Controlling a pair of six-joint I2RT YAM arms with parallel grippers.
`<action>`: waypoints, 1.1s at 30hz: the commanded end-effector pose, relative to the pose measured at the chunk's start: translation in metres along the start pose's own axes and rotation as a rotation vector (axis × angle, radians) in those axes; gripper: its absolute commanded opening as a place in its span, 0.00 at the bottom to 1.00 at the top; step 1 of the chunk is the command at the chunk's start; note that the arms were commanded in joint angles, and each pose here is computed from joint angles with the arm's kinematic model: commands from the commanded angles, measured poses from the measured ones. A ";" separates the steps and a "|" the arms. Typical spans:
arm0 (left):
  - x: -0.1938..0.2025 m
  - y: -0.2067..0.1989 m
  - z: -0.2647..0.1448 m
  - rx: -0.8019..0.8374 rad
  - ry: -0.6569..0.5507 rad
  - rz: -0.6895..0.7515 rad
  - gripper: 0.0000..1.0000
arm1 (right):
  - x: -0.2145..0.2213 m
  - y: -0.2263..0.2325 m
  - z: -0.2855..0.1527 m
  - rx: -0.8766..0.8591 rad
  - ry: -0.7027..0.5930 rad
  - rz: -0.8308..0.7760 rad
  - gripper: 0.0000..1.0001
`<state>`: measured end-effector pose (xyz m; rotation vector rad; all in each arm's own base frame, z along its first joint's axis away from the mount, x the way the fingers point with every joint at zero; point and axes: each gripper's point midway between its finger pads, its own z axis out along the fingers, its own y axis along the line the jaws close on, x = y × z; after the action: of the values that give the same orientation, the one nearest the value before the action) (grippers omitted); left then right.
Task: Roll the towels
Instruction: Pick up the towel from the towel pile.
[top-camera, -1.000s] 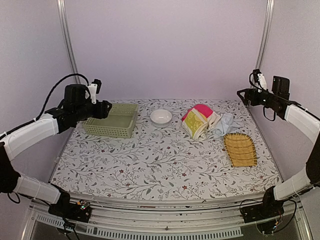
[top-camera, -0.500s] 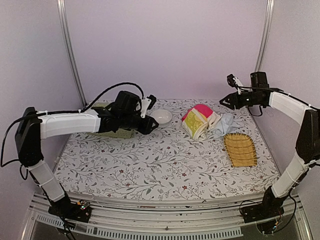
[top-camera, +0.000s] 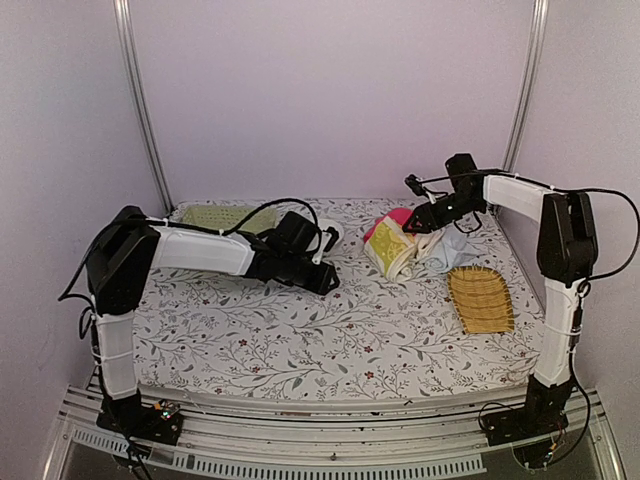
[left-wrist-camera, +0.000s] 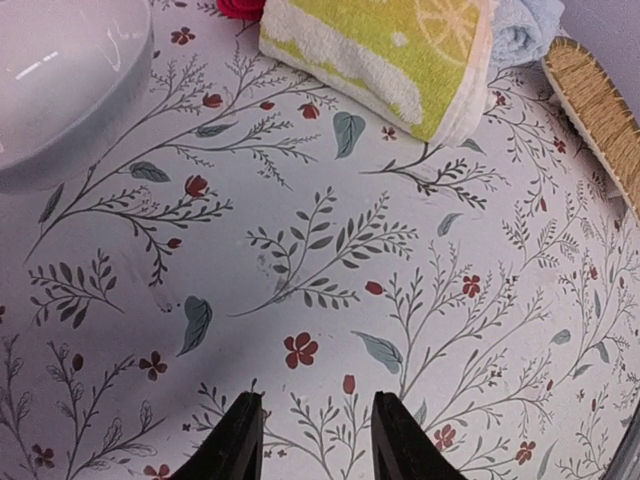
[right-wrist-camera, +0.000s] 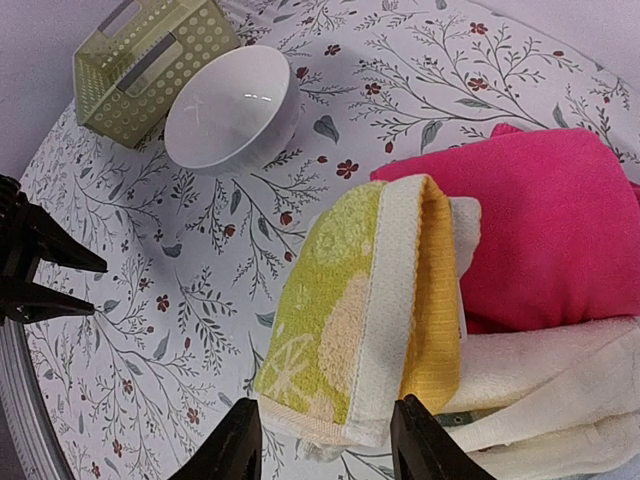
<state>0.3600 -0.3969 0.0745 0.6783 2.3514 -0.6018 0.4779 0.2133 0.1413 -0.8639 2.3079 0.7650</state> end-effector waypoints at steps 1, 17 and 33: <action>-0.011 0.019 0.012 -0.030 -0.020 -0.056 0.39 | 0.013 0.006 0.020 -0.031 0.084 0.017 0.45; -0.045 0.070 0.055 -0.062 -0.061 -0.110 0.00 | 0.030 0.011 0.044 -0.023 0.181 0.019 0.24; -0.043 0.055 0.055 0.027 -0.083 -0.105 0.00 | 0.008 -0.003 0.024 0.120 0.131 0.000 0.49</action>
<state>0.4557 -0.3946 0.0367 0.5079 2.3537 -0.6225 0.4698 0.2255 0.0894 -0.9060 2.5116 0.6445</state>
